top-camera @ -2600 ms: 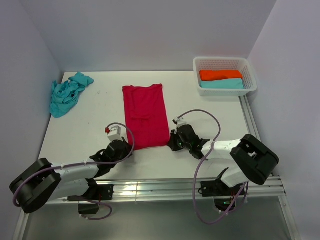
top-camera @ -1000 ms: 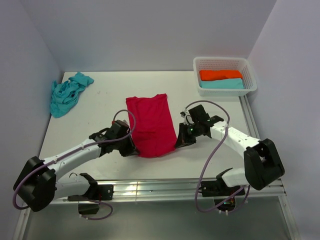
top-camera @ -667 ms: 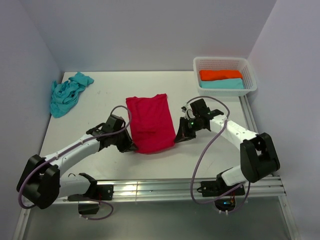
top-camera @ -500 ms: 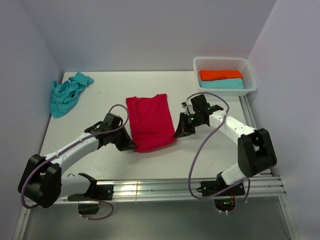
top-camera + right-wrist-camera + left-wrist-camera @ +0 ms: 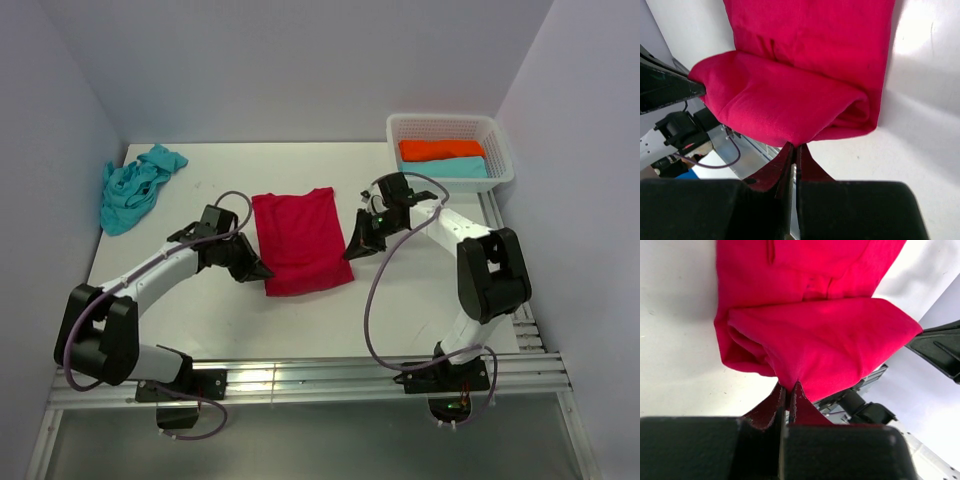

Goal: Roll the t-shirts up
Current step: Roll the tshirt

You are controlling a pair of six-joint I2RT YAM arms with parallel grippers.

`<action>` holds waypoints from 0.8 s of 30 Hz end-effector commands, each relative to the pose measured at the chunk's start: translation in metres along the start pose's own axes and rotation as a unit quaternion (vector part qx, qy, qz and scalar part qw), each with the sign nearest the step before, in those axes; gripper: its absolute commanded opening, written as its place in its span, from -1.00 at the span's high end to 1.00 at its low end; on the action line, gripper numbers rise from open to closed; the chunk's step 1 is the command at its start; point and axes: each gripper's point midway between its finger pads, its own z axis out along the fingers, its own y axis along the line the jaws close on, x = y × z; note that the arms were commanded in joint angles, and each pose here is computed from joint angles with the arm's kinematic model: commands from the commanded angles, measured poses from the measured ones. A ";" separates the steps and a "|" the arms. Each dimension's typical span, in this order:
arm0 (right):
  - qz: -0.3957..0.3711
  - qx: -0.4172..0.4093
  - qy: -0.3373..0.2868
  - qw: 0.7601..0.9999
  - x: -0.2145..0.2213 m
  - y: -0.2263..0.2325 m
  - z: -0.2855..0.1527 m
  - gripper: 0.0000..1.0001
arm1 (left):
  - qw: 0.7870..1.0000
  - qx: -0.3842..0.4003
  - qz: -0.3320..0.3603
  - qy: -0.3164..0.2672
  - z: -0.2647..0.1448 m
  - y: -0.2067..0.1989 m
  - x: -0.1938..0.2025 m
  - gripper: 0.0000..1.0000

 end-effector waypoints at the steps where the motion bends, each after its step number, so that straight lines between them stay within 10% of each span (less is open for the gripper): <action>1: -0.015 -0.018 -0.014 1.000 -0.022 0.013 -0.005 1.00 | 0.999 0.036 0.003 0.010 -0.007 -0.017 -0.009 0.99; 24: 0.012 -0.001 -0.025 1.000 -0.087 0.003 0.017 1.00 | 0.998 0.038 -0.040 0.005 0.015 -0.016 -0.082 0.99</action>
